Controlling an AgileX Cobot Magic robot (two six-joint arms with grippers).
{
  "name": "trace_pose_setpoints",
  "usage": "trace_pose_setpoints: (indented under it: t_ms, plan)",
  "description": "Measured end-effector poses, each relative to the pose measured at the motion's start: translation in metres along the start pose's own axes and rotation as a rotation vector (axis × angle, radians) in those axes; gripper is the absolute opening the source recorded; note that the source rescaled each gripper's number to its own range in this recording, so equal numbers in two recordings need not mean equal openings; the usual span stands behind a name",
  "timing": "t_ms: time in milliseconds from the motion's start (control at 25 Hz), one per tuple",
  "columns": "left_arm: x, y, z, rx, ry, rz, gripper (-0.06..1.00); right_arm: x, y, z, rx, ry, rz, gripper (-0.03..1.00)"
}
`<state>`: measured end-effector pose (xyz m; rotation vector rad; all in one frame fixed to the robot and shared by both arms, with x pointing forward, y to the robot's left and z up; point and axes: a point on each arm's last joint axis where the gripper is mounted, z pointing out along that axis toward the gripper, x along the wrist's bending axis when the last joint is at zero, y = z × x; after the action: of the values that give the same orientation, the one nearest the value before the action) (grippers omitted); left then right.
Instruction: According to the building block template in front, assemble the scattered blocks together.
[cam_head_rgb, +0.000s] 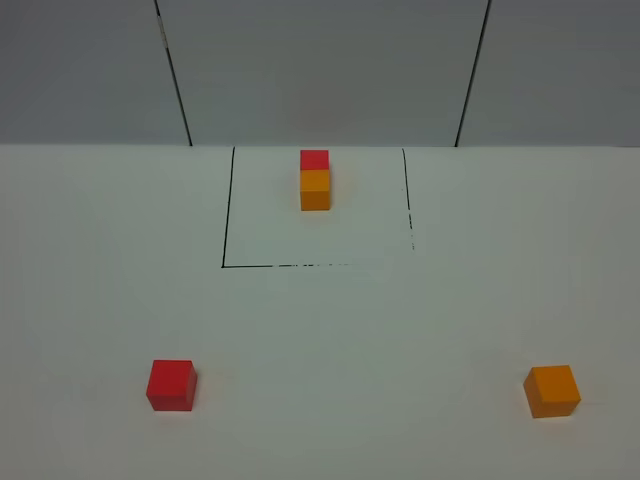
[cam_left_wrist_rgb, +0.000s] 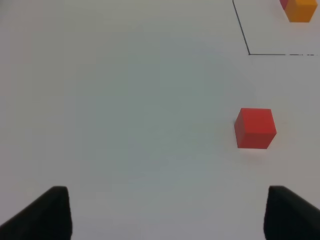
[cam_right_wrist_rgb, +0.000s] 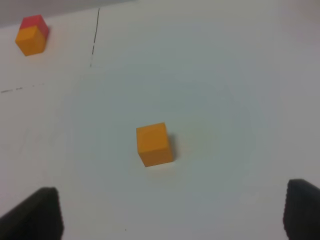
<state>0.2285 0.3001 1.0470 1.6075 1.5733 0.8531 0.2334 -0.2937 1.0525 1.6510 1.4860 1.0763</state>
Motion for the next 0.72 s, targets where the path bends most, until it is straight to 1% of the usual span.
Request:
trace_pose_setpoints:
  t_ms: [720]
  plan:
    - [0.0000,0.0000,0.0000,0.000,0.000,0.000,0.66,0.0000,0.0000,0.0000,0.000,0.000,0.000,0.79]
